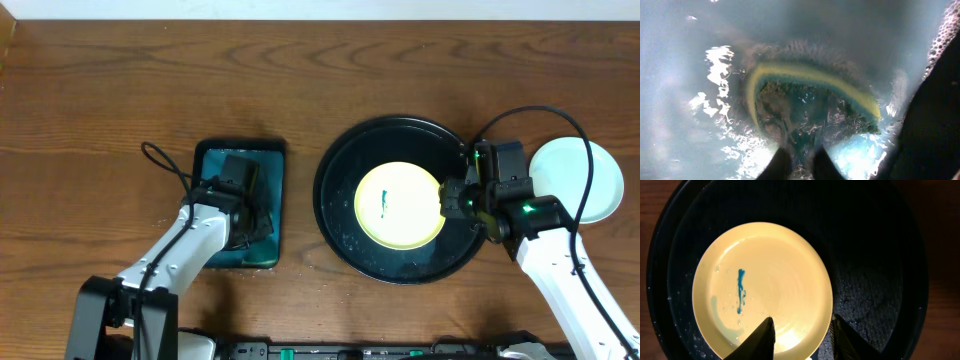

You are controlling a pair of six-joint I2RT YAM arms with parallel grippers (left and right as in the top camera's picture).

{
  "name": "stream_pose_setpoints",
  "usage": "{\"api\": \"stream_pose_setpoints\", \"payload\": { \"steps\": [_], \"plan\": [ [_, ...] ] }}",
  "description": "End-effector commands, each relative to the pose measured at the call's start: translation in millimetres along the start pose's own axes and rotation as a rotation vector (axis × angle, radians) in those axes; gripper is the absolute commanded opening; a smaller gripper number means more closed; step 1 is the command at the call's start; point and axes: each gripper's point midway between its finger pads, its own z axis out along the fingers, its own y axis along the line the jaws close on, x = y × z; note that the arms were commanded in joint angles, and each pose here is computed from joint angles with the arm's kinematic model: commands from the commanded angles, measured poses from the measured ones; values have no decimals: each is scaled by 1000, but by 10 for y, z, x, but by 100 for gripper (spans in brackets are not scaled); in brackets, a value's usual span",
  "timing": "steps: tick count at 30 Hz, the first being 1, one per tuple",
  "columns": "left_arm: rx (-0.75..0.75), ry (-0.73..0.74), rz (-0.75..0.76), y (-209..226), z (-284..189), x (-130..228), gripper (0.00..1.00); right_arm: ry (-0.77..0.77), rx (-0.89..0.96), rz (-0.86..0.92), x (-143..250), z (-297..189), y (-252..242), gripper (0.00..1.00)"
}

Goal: Clean dirty plates on tray and stack at the side
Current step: 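Pick up the green sponge from the water tray with left gripper, then scrub the yellow plate with the sponge held by left gripper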

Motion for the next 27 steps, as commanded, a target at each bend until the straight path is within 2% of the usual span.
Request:
{"api": "stream_pose_setpoints", "payload": {
  "steps": [1, 7, 14, 17, 22, 24, 27],
  "plan": [
    [-45, 76, -15, 114, 145, 193, 7, -7, -14, -20, -29, -34, 55, 35],
    [-26, 57, 34, -78, -332, -47, 7, -8, 25, -19, 25, 34, -38, 35],
    [105, -21, 161, -698, -1136, -360, 7, 41, 41, -8, 206, 333, -123, 32],
    [193, -69, 242, -1072, -1266, -355, 7, 77, 53, -6, 284, 510, -164, 34],
    [272, -110, 349, -1579, -1208, -204, 7, 114, 65, -3, 330, 767, -201, 35],
    [291, -105, 358, -1741, -1126, -124, 7, 125, 70, -2, 350, 855, -218, 30],
    [304, -85, 371, -1964, -942, -21, 7, 141, 78, 8, 382, 953, -253, 12]
  ]
}}
